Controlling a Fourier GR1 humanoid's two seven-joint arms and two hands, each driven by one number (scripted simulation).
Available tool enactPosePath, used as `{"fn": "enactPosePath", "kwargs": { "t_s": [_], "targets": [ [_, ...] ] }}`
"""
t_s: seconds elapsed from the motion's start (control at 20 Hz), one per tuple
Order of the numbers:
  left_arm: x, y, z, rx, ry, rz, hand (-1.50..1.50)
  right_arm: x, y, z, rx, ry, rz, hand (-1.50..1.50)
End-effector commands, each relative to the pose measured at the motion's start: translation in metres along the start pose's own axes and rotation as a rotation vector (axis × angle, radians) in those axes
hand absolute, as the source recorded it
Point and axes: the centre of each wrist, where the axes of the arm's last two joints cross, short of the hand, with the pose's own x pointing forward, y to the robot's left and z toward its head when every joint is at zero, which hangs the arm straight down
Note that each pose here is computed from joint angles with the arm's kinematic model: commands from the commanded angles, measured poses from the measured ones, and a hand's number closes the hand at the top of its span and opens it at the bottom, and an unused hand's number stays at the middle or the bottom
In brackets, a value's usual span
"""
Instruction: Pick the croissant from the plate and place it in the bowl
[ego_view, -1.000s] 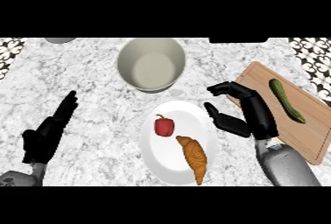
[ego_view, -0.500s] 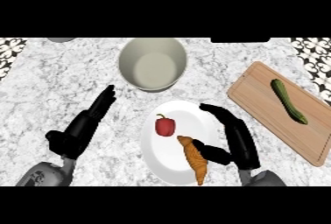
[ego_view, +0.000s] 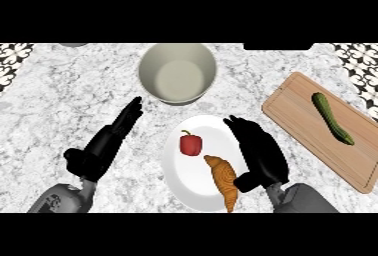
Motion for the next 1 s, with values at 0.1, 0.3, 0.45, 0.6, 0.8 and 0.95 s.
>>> {"fn": "enactPosePath", "kwargs": {
  "t_s": [0.1,0.3,0.45,0.6,0.8,0.95],
  "targets": [
    [0.006,0.0,-0.005,0.001,-0.005,0.003,0.0,0.037,-0.011,-0.001,0.353,0.16,0.216,-1.5],
    [0.01,-0.009,-0.012,-0.005,-0.012,-0.01,0.0,0.094,-0.029,-0.002,0.453,0.226,0.23,-1.5],
    [0.019,0.002,-0.007,-0.007,-0.009,-0.006,0.0,0.111,-0.036,-0.008,0.507,0.264,0.222,-1.5],
    [0.011,-0.003,-0.004,-0.006,-0.012,-0.004,0.0,0.115,-0.022,-0.02,0.543,0.309,0.235,-1.5],
    [0.0,0.002,0.005,0.02,-0.006,0.005,0.0,0.11,-0.02,-0.009,0.549,0.325,0.258,-1.5],
    [-0.006,0.013,0.021,-0.002,0.019,0.003,0.0,0.114,-0.02,-0.009,0.54,0.328,0.261,-1.5]
  ]
}}
